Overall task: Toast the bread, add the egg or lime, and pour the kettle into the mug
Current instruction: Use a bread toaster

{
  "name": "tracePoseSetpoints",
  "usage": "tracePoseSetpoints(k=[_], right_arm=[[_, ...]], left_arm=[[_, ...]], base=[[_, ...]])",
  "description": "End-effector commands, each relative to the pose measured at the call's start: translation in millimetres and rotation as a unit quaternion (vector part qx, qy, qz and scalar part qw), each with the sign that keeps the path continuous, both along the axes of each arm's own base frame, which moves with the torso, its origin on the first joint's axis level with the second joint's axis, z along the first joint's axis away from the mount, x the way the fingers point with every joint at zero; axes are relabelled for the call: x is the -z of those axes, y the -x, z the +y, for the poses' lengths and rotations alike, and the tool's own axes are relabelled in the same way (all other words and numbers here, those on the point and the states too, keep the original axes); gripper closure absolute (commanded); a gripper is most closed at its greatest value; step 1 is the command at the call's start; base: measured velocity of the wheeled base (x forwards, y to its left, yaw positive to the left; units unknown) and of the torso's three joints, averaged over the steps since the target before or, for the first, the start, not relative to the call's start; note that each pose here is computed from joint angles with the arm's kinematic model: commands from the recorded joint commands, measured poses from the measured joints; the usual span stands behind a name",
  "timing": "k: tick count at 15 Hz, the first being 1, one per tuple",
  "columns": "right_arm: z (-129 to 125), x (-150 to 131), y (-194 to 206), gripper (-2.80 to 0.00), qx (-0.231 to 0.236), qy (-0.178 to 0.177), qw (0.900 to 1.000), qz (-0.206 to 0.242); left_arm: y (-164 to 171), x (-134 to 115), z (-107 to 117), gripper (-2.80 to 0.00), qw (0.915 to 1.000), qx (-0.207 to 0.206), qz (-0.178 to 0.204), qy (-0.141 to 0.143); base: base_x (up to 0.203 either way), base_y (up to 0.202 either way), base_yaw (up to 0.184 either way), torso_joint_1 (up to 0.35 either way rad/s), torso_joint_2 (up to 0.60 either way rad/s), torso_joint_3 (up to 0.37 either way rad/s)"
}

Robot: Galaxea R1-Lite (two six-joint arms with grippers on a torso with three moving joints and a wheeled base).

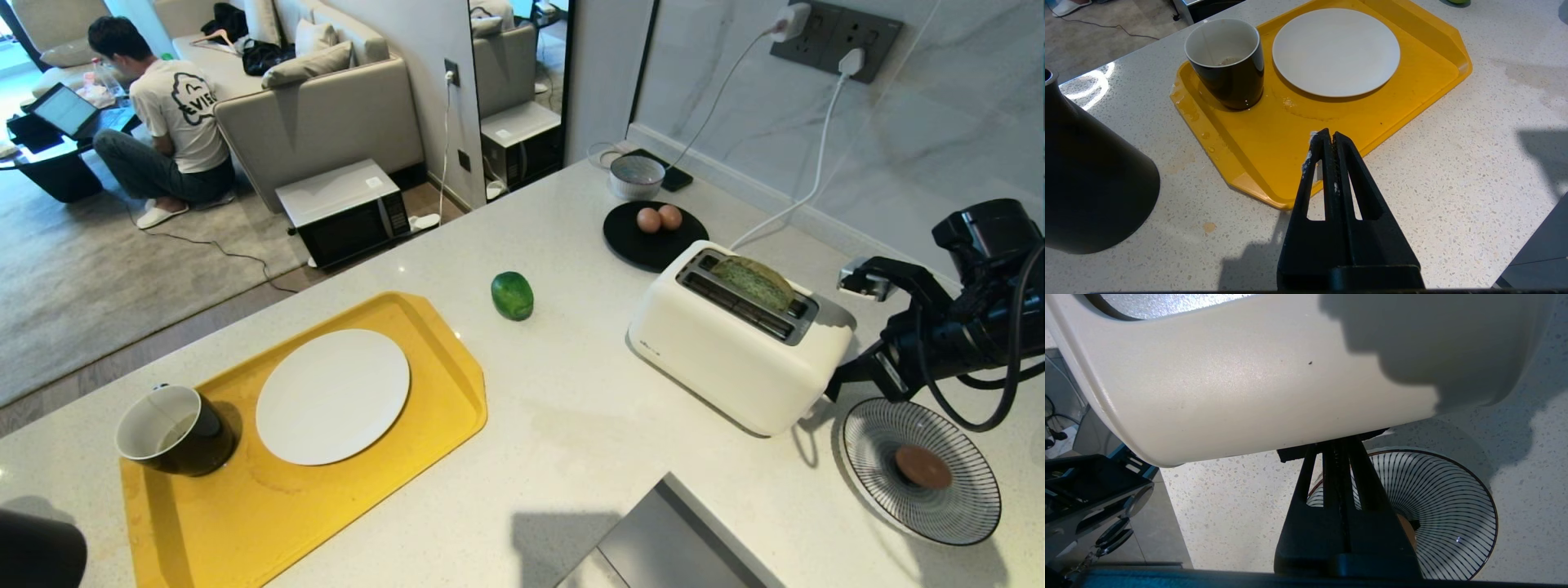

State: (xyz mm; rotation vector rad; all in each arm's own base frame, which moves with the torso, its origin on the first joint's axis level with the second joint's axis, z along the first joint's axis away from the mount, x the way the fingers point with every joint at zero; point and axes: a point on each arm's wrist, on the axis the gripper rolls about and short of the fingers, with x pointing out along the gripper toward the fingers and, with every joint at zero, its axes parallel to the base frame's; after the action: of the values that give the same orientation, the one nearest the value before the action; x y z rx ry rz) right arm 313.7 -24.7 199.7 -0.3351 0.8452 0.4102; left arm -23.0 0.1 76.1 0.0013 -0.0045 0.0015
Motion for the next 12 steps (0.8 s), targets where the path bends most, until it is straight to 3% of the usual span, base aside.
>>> tracePoseSetpoints(k=[1, 12], right_arm=[[0.1, -1.3, 0.7, 0.0, -0.002, 0.0, 1.0, -0.002], [-0.3, -1.3, 1.3, 0.0, -0.001, 0.0, 1.0, -0.001]], left_arm=[[-0.2, 0.3, 0.0, 0.0, 1.0, 0.0, 0.001, 0.0], [-0.2, 0.3, 0.0, 0.0, 1.0, 0.0, 0.001, 0.0]], base=[[0.0, 0.0, 0.0, 0.0, 0.0, 0.0], [0.0, 0.0, 0.0, 0.0, 0.0, 0.0]])
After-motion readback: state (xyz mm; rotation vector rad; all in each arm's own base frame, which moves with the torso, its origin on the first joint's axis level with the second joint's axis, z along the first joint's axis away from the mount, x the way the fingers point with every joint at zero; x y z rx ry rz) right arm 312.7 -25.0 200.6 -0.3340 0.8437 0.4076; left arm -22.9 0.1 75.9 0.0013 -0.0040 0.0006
